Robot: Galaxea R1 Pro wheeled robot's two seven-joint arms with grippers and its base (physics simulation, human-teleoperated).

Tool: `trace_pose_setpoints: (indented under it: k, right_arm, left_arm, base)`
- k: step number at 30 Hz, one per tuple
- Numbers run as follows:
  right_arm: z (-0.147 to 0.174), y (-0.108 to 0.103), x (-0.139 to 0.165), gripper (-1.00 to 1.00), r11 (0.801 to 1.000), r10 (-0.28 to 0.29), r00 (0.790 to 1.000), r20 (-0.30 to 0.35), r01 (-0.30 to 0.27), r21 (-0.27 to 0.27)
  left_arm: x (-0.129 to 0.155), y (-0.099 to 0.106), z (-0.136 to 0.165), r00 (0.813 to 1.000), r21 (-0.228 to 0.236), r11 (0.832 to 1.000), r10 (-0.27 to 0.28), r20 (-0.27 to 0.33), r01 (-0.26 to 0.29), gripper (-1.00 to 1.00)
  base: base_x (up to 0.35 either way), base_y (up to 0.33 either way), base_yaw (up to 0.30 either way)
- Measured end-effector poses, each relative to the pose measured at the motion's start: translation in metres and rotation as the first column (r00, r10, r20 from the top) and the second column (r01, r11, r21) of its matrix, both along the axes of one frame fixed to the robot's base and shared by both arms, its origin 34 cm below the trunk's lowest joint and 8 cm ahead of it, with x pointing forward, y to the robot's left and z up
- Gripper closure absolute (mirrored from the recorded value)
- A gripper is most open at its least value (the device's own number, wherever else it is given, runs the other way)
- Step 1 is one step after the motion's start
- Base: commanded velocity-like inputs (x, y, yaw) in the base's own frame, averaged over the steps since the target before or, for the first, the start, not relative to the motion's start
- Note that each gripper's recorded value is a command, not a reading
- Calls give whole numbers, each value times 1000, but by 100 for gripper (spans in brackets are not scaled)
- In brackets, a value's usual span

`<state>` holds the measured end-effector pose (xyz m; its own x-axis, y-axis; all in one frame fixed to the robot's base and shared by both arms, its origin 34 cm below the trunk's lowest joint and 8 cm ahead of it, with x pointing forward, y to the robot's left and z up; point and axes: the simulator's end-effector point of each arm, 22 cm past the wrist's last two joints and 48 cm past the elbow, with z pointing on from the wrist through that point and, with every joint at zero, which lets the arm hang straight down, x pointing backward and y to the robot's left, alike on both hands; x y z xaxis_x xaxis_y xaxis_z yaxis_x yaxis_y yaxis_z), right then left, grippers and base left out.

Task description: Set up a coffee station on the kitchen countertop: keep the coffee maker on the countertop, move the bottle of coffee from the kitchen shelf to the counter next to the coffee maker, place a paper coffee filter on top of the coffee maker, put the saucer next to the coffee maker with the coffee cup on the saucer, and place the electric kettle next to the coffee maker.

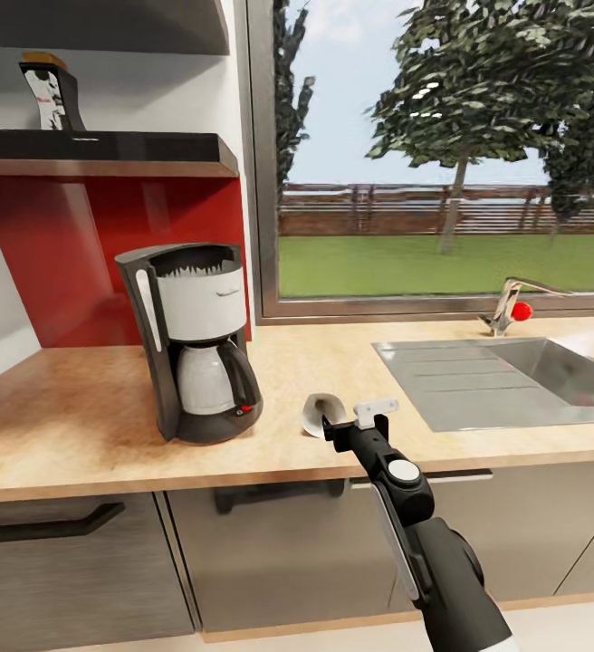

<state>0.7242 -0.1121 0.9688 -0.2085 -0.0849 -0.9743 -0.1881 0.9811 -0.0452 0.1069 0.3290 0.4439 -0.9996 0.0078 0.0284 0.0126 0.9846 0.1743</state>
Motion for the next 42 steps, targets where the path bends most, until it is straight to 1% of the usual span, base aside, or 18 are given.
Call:
trace_pose_setpoints:
  k: [6, 12, 14, 26, 35, 42]
  right_arm:
    - [-1, -2, 0, -100, 1000, -5, 1000, -3, 5, -2]
    - [-5, -19, 3, -100, 998, -67, 998, -9, 67, -9]
    - [-6, -20, 3, -100, 997, -71, 997, -9, 71, -9]
    - [-8, -20, 4, -100, 997, -72, 997, -14, 72, -12]
    - [-22, -19, 4, -100, 997, -70, 997, -41, 69, -21]
    - [-23, -19, 4, -100, 997, -69, 997, -44, 68, -22]
  left_arm:
    - [0, 1, 0, 1000, 1, 1000, 0, 0, 0, -100]
    - [-1, 1, 0, 1000, 1, 1000, 1, -1, -1, -100]
    - [-1, 1, 0, 1000, 0, 1000, 1, -1, -1, -100]
    - [-1, 1, 0, 1000, 1, 1000, 0, -2, 0, -100]
    - [-1, 1, 0, 1000, 1, 1000, 1, -1, -1, -100]
    - [-1, 1, 0, 1000, 0, 1000, 1, -1, -1, -100]
  base:
    - [1, 0, 0]
    - [10, 0, 0]
    - [98, 18, 0]
    - [66, 27, 0]
    - [47, 26, 0]
    - [50, 25, 0]
